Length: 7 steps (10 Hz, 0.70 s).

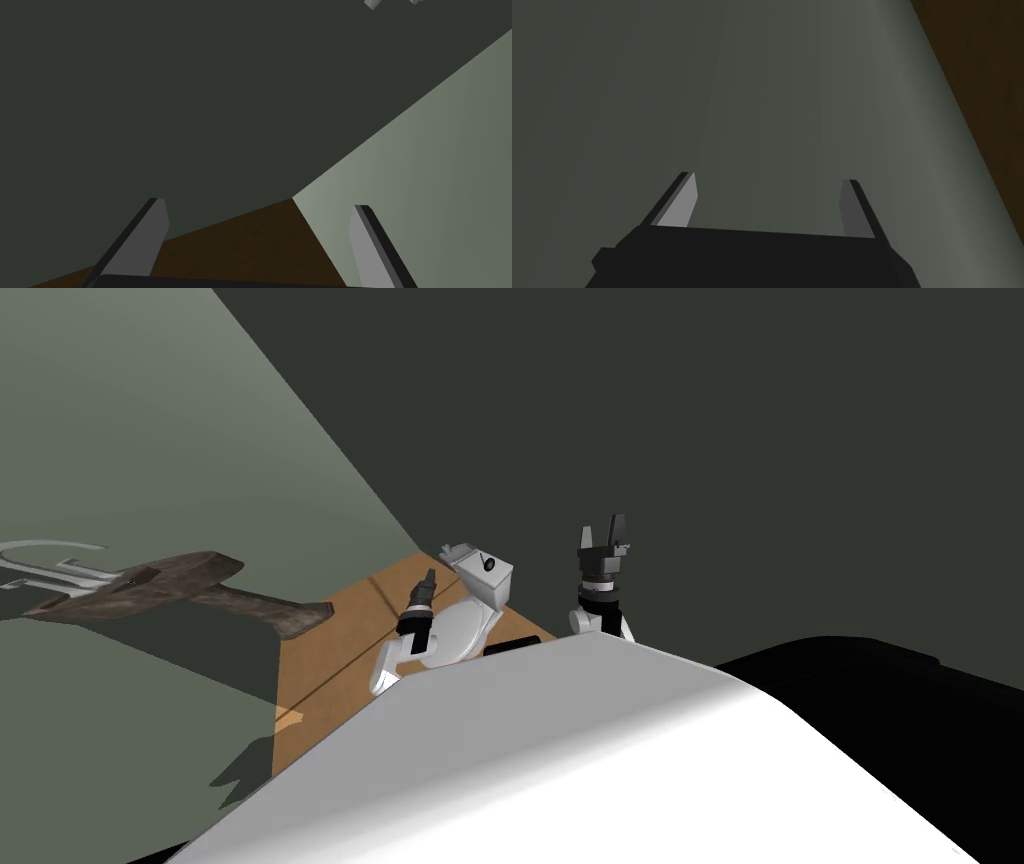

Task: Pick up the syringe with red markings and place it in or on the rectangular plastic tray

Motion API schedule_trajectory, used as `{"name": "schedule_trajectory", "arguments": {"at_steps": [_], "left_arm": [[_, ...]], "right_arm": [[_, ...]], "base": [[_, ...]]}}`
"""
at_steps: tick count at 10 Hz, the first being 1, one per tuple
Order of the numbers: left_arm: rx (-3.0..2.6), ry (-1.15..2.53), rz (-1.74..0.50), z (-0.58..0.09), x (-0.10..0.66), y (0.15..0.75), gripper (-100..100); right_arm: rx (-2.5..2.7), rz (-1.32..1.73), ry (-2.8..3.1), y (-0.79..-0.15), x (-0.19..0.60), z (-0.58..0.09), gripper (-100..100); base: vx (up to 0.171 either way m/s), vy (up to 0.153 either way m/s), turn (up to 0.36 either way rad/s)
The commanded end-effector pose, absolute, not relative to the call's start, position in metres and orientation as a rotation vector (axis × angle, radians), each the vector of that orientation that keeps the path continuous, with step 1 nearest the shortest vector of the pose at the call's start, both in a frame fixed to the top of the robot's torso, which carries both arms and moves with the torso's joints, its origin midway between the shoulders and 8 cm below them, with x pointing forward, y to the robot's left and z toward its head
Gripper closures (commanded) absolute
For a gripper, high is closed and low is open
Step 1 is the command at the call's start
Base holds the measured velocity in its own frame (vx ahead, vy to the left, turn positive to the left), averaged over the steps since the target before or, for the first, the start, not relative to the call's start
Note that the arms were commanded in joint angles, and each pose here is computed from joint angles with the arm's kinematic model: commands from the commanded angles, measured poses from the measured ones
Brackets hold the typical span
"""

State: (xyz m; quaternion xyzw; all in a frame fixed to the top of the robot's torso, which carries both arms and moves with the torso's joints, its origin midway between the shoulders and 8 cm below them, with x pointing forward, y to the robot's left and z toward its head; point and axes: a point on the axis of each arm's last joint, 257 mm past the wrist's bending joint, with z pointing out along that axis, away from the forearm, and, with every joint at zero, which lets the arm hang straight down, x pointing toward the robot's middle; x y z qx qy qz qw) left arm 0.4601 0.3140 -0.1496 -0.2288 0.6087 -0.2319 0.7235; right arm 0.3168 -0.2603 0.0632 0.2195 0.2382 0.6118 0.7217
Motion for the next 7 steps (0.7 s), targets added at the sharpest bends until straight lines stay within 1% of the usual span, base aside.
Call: {"name": "schedule_trajectory", "arguments": {"at_steps": [1, 7], "left_arm": [[-0.526, 1.371, -0.458, -0.164, 0.466, 0.326, -100], [-0.537, 1.439, -0.284, -0.198, 0.479, 0.355, -100]], "right_arm": [[0.485, 1.351, 0.526, -0.260, 0.317, 0.063, 0], [0.485, 1.351, 0.526, -0.260, 0.317, 0.063, 0]], "base": [[-0.013, 0.034, -0.159], [-0.011, 0.032, -0.157]]}}
